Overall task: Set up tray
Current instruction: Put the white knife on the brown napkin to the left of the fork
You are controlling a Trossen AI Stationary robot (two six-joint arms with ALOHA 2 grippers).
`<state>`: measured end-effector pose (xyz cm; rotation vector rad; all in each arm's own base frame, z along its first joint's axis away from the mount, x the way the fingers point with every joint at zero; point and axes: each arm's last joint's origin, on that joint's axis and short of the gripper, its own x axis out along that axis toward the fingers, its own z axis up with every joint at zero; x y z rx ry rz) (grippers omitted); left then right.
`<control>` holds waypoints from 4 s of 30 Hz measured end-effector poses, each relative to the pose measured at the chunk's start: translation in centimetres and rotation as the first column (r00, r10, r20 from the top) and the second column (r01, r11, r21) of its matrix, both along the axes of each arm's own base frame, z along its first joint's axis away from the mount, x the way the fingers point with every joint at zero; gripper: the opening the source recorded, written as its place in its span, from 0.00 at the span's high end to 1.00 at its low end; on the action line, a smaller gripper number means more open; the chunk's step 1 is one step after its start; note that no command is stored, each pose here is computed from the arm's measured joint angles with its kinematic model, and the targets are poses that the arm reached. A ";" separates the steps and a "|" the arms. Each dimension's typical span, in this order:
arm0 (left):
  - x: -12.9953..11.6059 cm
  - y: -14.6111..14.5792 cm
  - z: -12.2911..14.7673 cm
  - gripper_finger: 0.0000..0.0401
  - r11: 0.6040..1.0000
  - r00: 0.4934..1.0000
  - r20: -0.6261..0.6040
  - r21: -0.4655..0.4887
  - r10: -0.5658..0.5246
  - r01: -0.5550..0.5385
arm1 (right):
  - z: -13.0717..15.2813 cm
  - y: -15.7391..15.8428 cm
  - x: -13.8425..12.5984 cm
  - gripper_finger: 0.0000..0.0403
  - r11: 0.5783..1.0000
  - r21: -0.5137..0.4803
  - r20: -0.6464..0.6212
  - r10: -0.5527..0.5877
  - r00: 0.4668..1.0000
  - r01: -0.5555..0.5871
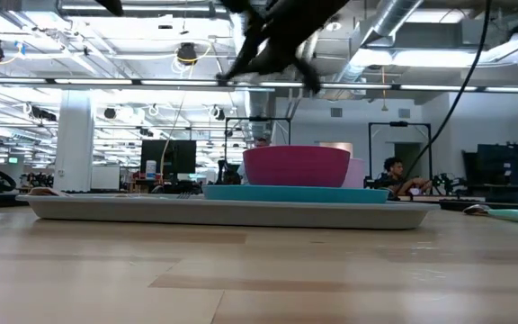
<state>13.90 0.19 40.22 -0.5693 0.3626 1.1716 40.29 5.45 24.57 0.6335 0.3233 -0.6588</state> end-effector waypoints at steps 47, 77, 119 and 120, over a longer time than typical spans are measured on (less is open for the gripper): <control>1.6 -0.3 -1.0 1.00 1.000 0.993 -0.119 0.012 -0.013 0.014 | -6.3 -8.6 12.9 0.94 0.968 0.249 -0.185 0.026 0.982 0.021; 1.8 -0.3 -2.6 1.00 0.994 0.953 -0.289 0.043 -0.086 0.102 | 6.5 -5.6 8.4 0.81 0.900 0.074 -0.137 0.435 0.890 -0.429; 10.5 -6.8 -21.1 1.00 0.921 0.779 -0.545 -0.375 -0.309 0.103 | -4.0 2.4 -24.9 0.81 0.889 -0.231 -0.588 0.197 0.785 -0.396; 10.7 -7.0 -21.8 1.00 0.909 0.773 -0.554 -0.411 -0.309 0.068 | -4.0 2.1 -25.3 0.81 0.888 -0.236 -0.592 0.191 0.783 -0.395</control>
